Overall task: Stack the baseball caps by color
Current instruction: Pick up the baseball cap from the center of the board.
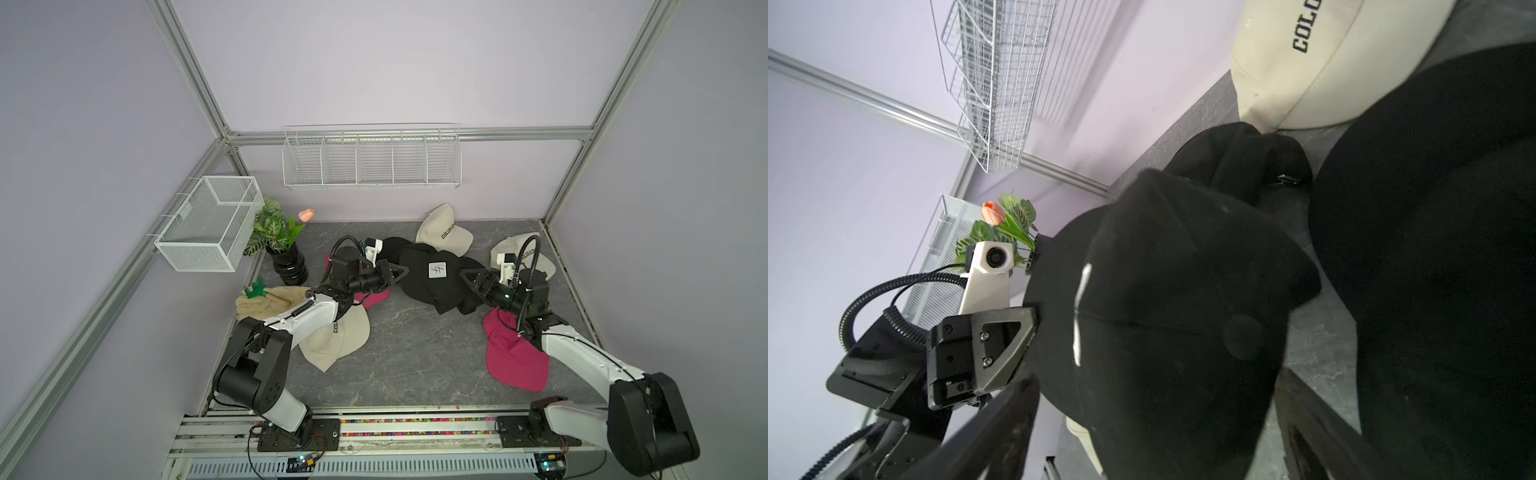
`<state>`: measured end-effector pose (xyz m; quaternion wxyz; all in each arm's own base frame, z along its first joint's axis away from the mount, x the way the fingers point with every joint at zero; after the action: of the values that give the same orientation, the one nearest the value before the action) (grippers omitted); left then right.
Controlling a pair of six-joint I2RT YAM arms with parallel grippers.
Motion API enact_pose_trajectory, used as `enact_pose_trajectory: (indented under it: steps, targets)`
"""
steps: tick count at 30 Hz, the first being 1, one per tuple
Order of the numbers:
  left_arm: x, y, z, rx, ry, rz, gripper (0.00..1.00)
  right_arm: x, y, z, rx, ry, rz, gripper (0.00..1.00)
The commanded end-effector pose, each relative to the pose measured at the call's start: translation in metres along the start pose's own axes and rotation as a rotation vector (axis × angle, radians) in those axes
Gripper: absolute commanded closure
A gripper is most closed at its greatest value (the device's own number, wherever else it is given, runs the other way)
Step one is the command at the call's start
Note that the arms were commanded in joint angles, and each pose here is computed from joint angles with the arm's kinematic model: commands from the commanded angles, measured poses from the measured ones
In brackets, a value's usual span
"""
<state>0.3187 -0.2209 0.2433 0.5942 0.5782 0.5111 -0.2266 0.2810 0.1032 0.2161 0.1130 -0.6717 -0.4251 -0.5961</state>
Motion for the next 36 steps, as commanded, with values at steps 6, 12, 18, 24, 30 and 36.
enact_pose_trajectory:
  steps: [6,12,18,24,30,36]
  targets:
    - [-0.036,0.030,0.007,-0.059,-0.178,0.059,1.00,0.009,0.003,-0.011,-0.105,0.172,0.121,0.11]
    - [-0.044,0.039,0.014,-0.054,-0.250,0.044,1.00,0.035,0.017,-0.016,-0.218,0.433,0.050,0.11]
    - [-0.050,0.038,0.021,-0.022,-0.268,0.052,1.00,0.042,0.031,0.001,-0.246,0.526,0.048,0.11]
    - [-0.047,0.037,0.030,0.006,-0.277,0.038,1.00,0.043,0.039,0.019,-0.227,0.559,0.061,0.11]
    - [-0.027,0.034,0.036,0.010,-0.191,0.000,1.00,0.075,0.042,0.006,-0.218,0.644,-0.083,0.11]
    - [-0.008,0.040,0.040,-0.008,-0.169,-0.054,1.00,0.094,0.037,-0.008,-0.175,0.697,-0.149,0.09]
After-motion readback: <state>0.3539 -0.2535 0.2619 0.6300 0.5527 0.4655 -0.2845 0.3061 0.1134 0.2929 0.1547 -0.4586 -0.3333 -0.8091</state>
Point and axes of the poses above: each gripper's point midway between its finger pads, its own z axis out along the fingers, its own x axis along the line the jaws close on, y = z × x, the point moved 9 cm from there along -z, back along the fingers, and after that the axes turned 3 degrees about z, right-handed, at the moved point
